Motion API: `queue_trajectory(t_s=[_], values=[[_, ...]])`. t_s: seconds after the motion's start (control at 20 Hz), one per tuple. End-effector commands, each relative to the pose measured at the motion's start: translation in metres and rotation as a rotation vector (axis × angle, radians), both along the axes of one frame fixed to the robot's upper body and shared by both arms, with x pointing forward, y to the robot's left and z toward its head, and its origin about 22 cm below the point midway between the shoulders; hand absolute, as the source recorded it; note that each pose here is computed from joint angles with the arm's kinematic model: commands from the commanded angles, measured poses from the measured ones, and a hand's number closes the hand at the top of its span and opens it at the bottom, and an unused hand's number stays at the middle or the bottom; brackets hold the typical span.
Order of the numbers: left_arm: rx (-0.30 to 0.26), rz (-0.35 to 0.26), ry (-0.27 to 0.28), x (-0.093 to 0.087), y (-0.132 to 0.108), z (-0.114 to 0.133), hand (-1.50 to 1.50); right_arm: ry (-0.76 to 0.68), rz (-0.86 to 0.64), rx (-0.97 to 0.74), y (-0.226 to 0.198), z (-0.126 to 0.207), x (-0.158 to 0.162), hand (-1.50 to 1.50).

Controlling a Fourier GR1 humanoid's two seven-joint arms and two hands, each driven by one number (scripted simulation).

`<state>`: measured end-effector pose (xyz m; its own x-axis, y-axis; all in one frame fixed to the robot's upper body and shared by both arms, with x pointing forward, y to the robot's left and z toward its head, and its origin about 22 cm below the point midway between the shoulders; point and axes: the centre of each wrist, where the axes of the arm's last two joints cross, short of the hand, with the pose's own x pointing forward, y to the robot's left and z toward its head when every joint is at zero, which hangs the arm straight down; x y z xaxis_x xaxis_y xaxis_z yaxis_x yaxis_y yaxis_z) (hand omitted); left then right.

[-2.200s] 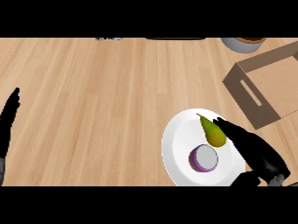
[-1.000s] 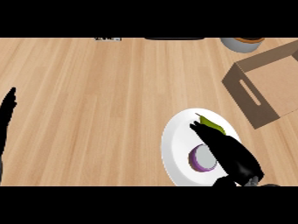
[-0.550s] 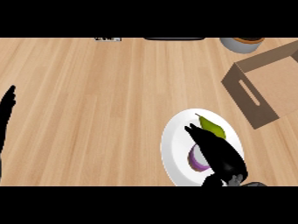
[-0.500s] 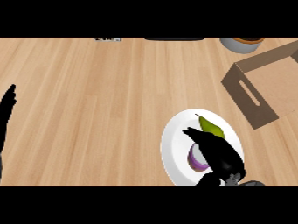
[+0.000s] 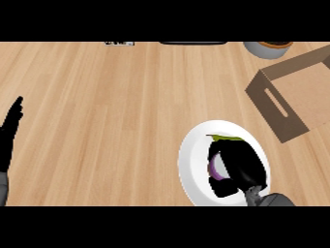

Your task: Pick the can from the plate and place it in the cardboard box

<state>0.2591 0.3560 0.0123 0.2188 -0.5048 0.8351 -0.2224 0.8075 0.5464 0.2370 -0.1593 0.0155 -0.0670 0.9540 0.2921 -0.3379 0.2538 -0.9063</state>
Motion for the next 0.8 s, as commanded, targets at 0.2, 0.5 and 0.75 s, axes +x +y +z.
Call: queue_trajectory(t_s=[0.2, 0.5, 0.75], values=[[-0.001, 0.021, 0.002, -0.002, 0.002, -0.004, 0.0, -0.222, -0.174, -0.107, -0.118, 0.029, 0.016, 1.5], [-0.013, 0.05, 0.014, -0.016, 0.006, -0.012, 0.0, -0.304, -0.443, -0.222, -0.28, 0.076, 0.001, 1.5], [-0.014, 0.063, -0.01, -0.007, 0.019, 0.005, 0.0, -0.505, -0.436, -0.189, -0.364, 0.121, -0.028, 1.5]])
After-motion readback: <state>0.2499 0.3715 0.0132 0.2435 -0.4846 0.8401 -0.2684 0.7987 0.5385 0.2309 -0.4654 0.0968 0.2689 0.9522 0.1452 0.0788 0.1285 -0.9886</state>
